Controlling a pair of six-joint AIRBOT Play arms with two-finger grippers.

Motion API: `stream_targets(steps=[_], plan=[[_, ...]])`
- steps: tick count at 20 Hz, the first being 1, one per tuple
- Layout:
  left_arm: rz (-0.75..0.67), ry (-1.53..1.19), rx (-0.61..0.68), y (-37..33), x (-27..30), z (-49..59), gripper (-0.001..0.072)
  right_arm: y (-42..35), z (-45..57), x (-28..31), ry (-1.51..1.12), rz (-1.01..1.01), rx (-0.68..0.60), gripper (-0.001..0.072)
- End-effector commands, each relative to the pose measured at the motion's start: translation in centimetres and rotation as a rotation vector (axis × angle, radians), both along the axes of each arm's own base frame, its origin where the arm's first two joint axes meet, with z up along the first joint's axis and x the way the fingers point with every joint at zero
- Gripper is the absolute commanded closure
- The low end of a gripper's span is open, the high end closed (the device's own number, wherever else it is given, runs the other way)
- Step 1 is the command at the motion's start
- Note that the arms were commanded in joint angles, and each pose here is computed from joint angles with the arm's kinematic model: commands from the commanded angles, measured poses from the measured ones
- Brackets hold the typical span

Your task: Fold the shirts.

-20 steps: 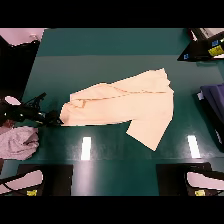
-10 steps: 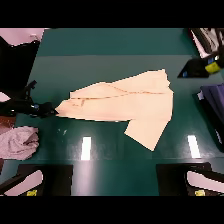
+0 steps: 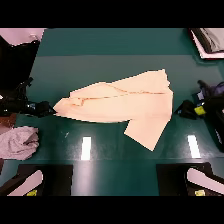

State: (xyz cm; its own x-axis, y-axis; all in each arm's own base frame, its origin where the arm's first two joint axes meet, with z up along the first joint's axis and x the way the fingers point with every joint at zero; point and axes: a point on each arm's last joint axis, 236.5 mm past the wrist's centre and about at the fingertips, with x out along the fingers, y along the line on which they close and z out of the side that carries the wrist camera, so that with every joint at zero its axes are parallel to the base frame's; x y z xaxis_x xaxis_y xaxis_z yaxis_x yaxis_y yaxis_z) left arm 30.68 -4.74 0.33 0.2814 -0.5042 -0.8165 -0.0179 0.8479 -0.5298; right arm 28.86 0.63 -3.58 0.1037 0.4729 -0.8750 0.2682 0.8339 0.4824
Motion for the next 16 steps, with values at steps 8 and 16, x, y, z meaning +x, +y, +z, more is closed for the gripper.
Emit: stream_targets(steps=[8,16], plan=[[0.042,0.005,-0.009,0.1,0.3,0.2,0.0681,3.2,-5.8,1.2,-0.012,-0.087,0.12,0.0339],[0.091,-0.195,0.012,1.2,5.2,8.5,0.0681,2.4,6.2,7.3,-0.382,-0.085,0.076,0.0688]])
